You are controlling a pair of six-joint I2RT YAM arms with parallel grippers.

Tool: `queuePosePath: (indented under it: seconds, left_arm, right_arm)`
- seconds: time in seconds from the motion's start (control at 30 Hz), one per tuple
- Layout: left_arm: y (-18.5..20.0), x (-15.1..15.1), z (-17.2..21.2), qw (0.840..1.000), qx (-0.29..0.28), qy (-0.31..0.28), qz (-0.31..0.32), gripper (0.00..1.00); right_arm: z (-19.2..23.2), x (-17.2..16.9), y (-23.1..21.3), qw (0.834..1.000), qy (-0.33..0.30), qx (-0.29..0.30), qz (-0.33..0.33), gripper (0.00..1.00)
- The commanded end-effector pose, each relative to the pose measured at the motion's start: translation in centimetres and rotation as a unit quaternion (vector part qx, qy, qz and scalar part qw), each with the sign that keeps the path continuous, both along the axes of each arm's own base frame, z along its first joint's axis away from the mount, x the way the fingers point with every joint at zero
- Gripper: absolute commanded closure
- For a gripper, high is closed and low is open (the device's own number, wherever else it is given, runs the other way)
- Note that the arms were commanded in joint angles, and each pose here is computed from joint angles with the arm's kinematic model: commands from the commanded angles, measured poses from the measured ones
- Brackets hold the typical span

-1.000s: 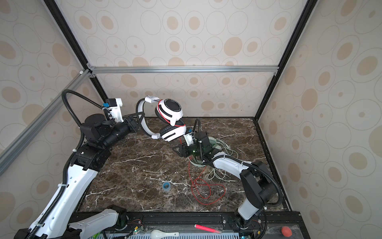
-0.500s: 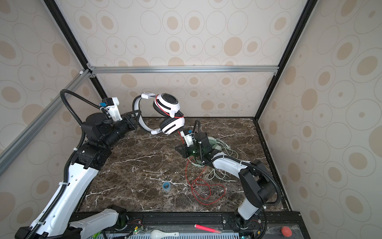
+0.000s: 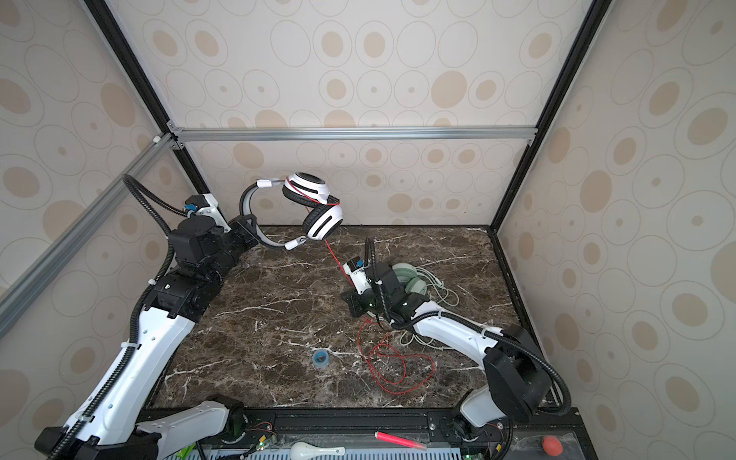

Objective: Wrap the headphones

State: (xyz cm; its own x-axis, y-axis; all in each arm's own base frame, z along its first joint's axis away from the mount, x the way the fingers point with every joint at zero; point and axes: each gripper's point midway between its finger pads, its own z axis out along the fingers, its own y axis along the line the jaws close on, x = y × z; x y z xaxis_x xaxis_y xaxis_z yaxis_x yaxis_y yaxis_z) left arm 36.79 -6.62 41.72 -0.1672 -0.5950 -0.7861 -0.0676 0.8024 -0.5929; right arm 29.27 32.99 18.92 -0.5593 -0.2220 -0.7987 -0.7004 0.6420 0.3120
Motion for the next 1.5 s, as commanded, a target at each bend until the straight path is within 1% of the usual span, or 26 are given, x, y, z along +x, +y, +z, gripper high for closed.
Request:
queuePosePath:
  seconds: [0.0, 0.13, 0.27, 0.37, 0.53, 0.67, 0.7, 0.83, 0.97, 1.07, 1.23, 1.33, 1.47]
  left_arm:
    - [1.8, 0.1, 2.8, 0.996, -0.051, -0.05, 0.053, 1.0]
    - [2.6, 1.3, -0.8, 0.996, -0.035, -0.007, 0.085, 1.0]
    - [2.9, 2.4, -3.8, 0.994, -0.015, 0.022, 0.103, 1.0]
    - [3.0, 2.8, -6.0, 0.993, 0.015, 0.042, 0.108, 1.0]
    - [2.9, 2.6, -9.4, 0.985, 0.103, 0.084, 0.113, 1.0]
    - [1.6, 2.1, -12.2, 0.965, 0.208, 0.122, 0.1, 1.0]
    - [1.3, 1.8, -12.5, 0.961, 0.225, 0.126, 0.096, 1.0]
    - [0.1, 0.5, -13.4, 0.948, 0.282, 0.131, 0.063, 1.0]
    - [-1.8, -0.7, -13.8, 0.939, 0.32, 0.126, -0.011, 1.0]
    - [-2.6, -1.6, -14.3, 0.932, 0.332, 0.131, -0.057, 1.0]
    - [-3.0, -2.8, -14.8, 0.923, 0.347, 0.14, -0.093, 1.0]
    - [-3.7, -3.2, -14.5, 0.919, 0.351, 0.133, -0.121, 1.0]
    - [-5.1, -3.7, -14.0, 0.916, 0.344, 0.118, -0.166, 1.0]
  right_arm:
    - [-0.3, -1.5, -0.9, 0.997, -0.02, -0.076, 0.006, 1.0]
    - [0.4, -3.2, -0.8, 0.992, -0.039, -0.118, 0.015, 1.0]
    - [1.8, -4.7, -0.8, 0.99, -0.053, -0.13, 0.016, 1.0]
    - [2.7, -5.4, -0.8, 0.986, -0.066, -0.152, 0.02, 1.0]
    - [4.7, -5.6, -0.5, 0.977, -0.088, -0.193, 0.038, 1.0]
    - [5.8, -5.2, -0.4, 0.963, -0.102, -0.244, 0.06, 1.0]
    - [6.0, -5.0, -0.4, 0.959, -0.105, -0.255, 0.064, 1.0]
    - [7.3, -4.2, -0.3, 0.947, -0.125, -0.288, 0.072, 1.0]
    - [8.0, -2.9, -0.2, 0.933, -0.148, -0.321, 0.07, 0.98]
    - [8.4, -2.1, -0.1, 0.923, -0.161, -0.342, 0.068, 0.96]
    - [9.3, -0.7, -0.3, 0.908, -0.183, -0.373, 0.053, 0.93]
    - [9.8, -0.1, -0.3, 0.899, -0.195, -0.388, 0.049, 0.91]
    - [10.2, 0.6, -0.2, 0.892, -0.205, -0.401, 0.043, 0.91]
